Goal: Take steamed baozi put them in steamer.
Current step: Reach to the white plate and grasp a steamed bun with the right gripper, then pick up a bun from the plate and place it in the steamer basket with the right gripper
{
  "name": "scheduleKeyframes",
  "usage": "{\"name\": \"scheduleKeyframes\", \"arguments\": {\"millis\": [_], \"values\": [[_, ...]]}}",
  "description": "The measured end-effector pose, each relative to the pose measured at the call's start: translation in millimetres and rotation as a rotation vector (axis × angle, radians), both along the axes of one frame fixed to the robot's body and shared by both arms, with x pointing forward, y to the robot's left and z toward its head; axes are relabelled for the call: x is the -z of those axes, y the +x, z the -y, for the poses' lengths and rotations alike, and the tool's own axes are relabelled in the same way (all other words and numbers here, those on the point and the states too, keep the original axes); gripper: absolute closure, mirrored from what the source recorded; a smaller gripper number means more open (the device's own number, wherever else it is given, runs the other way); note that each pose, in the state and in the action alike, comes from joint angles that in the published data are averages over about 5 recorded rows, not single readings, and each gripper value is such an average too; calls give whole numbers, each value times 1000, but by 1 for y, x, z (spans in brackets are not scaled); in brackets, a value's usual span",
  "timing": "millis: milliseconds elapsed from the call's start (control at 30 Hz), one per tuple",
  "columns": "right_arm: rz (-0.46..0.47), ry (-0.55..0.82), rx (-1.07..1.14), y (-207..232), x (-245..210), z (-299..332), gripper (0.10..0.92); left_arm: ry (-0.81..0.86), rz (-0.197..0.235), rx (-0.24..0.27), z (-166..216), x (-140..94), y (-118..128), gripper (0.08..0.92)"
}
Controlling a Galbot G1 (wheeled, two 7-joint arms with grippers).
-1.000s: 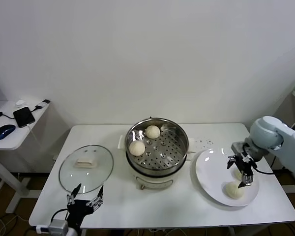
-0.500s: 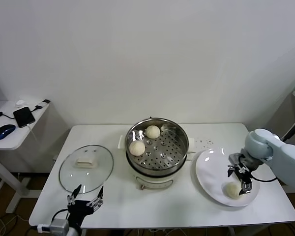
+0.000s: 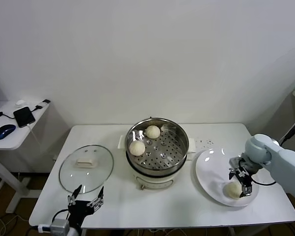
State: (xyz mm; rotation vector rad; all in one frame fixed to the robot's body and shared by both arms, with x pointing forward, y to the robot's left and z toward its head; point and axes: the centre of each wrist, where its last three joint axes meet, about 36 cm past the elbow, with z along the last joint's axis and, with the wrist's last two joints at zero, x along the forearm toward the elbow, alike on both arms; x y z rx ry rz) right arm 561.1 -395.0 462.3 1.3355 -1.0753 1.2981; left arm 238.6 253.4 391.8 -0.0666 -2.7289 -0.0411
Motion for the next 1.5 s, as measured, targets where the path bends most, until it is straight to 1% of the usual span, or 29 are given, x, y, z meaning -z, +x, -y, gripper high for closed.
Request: {"name": "scheduleKeyframes", "arguments": {"millis": [533, 633, 767, 900, 967, 1067, 1267, 1500], "values": [[-2, -19, 10, -4, 13, 1, 201, -1, 0, 2, 1, 1, 0, 177], [0, -19, 15, -4, 14, 1, 238, -1, 0, 2, 1, 1, 0, 177], [6, -18, 22, -5, 13, 2, 351, 1, -1, 2, 1, 1, 0, 177], [16, -14, 33, -4, 9, 3, 446, 3, -1, 5, 3, 2, -1, 177], [22, -10, 39, -3, 6, 4, 472, 3, -1, 7, 4, 2, -1, 177], [30, -6, 47, -1, 1, 5, 489, 2, 0, 10, 5, 2, 0, 177], [66, 8, 62, 10, -29, 4, 496, 1, 11, 15, 7, 1, 3, 177], [133, 55, 63, 42, -102, -12, 489, 14, 30, 10, 8, 1, 8, 177]]}}
